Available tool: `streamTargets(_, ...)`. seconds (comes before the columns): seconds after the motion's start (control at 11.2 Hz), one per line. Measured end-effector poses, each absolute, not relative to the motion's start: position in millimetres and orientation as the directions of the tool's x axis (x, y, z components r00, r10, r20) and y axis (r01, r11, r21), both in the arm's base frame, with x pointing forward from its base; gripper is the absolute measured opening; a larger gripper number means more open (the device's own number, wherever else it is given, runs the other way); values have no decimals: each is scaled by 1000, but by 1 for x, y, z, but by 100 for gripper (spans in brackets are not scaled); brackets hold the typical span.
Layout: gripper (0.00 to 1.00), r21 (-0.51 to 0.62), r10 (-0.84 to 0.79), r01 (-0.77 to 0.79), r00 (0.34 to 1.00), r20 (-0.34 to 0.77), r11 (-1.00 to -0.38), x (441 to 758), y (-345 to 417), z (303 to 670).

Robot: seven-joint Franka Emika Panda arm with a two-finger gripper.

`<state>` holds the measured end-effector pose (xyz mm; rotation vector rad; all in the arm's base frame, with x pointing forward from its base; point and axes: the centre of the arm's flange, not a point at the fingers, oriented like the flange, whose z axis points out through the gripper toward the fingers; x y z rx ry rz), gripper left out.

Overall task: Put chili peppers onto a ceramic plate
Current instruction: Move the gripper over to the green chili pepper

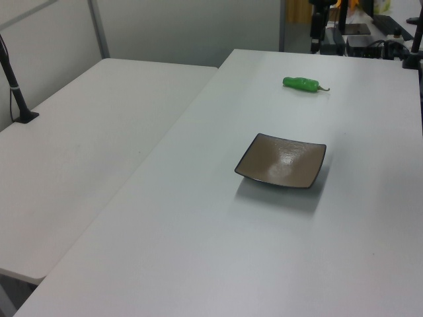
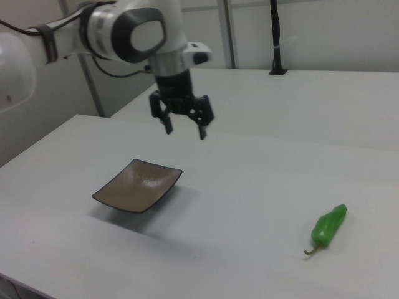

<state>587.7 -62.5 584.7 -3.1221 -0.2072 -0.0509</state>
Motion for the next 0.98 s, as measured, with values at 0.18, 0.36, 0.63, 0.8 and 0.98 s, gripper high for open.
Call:
streamTargets(0.18,100,-6,121,121,992,33,-993,600,-107,576)
streamTargets(0.36,100,-2,101,101,994,31,-995,616,-146,562)
streamTargets(0.63,100,9,88,88,996,12,-996,634,-206,532)
streamTargets(0.8,100,38,73,71,997,36,-997,646,-240,504)
streamTargets(0.98,100,65,50,46,996,69,-997,658,-265,471)
